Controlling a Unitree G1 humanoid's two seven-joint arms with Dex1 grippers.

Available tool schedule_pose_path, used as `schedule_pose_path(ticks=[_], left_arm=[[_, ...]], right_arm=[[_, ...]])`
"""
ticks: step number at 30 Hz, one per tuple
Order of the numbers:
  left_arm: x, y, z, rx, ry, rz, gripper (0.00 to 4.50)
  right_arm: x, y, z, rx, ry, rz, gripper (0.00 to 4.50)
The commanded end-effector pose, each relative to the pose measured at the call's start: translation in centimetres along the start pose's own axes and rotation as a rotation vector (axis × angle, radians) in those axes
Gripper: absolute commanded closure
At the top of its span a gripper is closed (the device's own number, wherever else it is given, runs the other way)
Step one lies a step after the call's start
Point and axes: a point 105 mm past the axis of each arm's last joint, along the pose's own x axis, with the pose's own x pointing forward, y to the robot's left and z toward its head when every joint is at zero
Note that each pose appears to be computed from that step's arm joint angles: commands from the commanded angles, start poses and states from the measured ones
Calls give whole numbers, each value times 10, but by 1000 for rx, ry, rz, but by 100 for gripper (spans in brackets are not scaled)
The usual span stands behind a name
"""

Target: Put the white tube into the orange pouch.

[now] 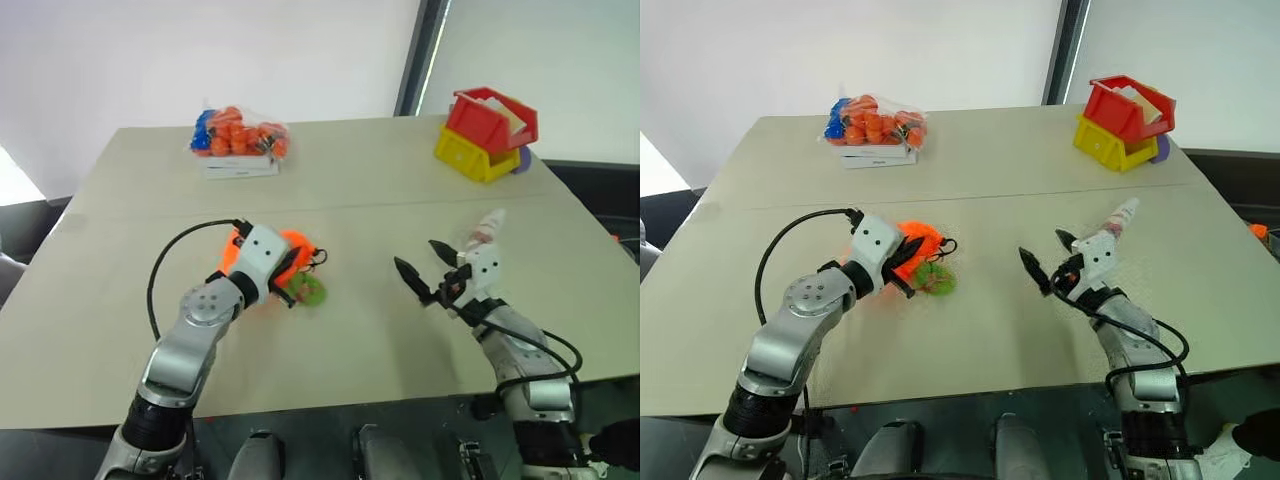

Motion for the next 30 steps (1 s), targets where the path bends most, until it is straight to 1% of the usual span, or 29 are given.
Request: schedule_pose_path(ticks=[1, 3, 6, 10, 14, 20, 24, 28, 30], left_arm=[[-22, 23, 1, 37, 11, 55, 443], [-33, 30, -15, 47, 66, 55, 443], [-48, 34, -32, 40, 110, 46, 443], [-59, 32, -43, 34, 135, 12, 443], [-54, 24, -44, 35, 121, -20, 443], [-40, 12, -37, 19, 73, -49, 443], [-36, 10, -36, 20, 66, -50, 443], [-35, 10, -35, 22, 63, -52, 443], [-34, 10, -35, 23, 61, -53, 450]], right_arm=[[0, -43, 7, -81, 2, -219, 0], [0, -60, 2, -110, 41, -327, 0], [-2, -81, 0, -141, 57, -458, 0], [-2, -96, -5, -124, 76, -562, 0], [7, -101, -11, -78, 82, -593, 0], [16, -114, -23, 18, 103, -687, 0], [21, -117, -32, 50, 119, -721, 0], [23, -118, -34, 66, 112, -735, 0], [25, -118, -33, 72, 100, -737, 56]])
